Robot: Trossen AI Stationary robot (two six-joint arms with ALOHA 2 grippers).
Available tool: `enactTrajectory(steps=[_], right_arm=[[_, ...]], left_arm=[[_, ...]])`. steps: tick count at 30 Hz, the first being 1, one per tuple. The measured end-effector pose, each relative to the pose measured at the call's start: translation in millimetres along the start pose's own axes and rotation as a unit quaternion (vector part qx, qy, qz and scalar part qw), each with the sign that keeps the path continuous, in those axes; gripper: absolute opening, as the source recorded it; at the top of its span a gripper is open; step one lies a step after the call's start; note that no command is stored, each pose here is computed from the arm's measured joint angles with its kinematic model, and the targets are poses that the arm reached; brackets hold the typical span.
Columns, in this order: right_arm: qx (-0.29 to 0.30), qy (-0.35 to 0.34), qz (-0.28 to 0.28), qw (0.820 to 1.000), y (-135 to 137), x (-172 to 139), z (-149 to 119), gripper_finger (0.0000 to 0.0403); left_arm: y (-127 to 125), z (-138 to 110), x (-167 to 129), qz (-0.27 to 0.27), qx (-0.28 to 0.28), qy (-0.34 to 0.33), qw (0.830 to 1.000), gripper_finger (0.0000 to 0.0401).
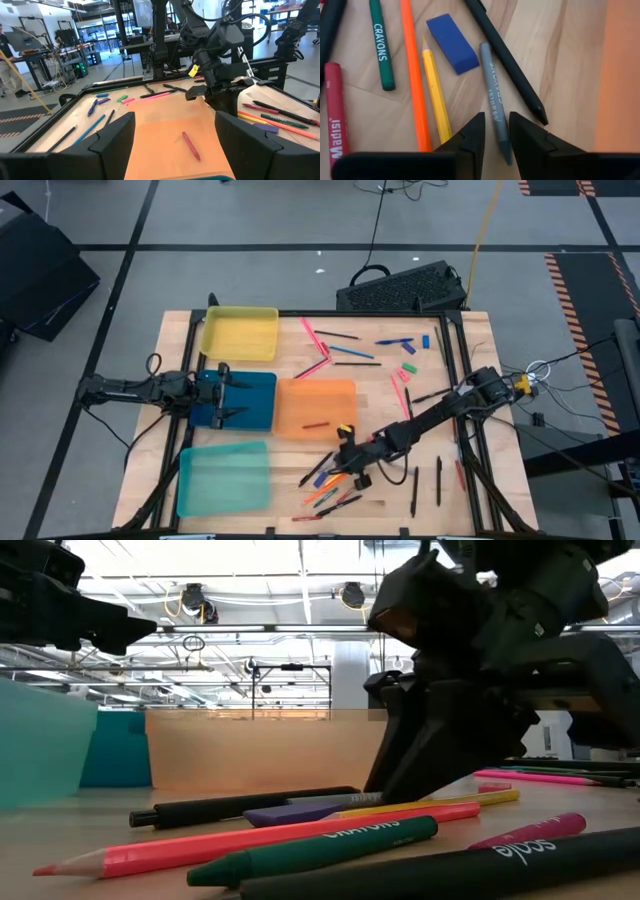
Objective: Sort crayons/erasers/pens/pencils in bins
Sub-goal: Put the gray crayon into the orange bin
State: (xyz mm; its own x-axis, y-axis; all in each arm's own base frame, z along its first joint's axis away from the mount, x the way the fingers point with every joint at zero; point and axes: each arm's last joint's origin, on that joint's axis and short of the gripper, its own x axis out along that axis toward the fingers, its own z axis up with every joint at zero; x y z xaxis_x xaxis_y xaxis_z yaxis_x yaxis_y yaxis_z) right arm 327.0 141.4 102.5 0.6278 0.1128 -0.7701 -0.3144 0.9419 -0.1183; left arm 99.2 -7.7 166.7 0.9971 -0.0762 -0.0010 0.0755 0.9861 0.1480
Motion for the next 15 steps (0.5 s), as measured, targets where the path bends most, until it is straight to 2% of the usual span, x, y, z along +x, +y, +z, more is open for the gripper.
enactTrajectory(steps=[15], right_arm=[[-0.014,-0.006,0.001,1.000,1.5,0.2,-8.5,0.0020]], left_arm=[[0.0,0.0,0.0,0.000,0.000,0.000,1.000,0.0274]])
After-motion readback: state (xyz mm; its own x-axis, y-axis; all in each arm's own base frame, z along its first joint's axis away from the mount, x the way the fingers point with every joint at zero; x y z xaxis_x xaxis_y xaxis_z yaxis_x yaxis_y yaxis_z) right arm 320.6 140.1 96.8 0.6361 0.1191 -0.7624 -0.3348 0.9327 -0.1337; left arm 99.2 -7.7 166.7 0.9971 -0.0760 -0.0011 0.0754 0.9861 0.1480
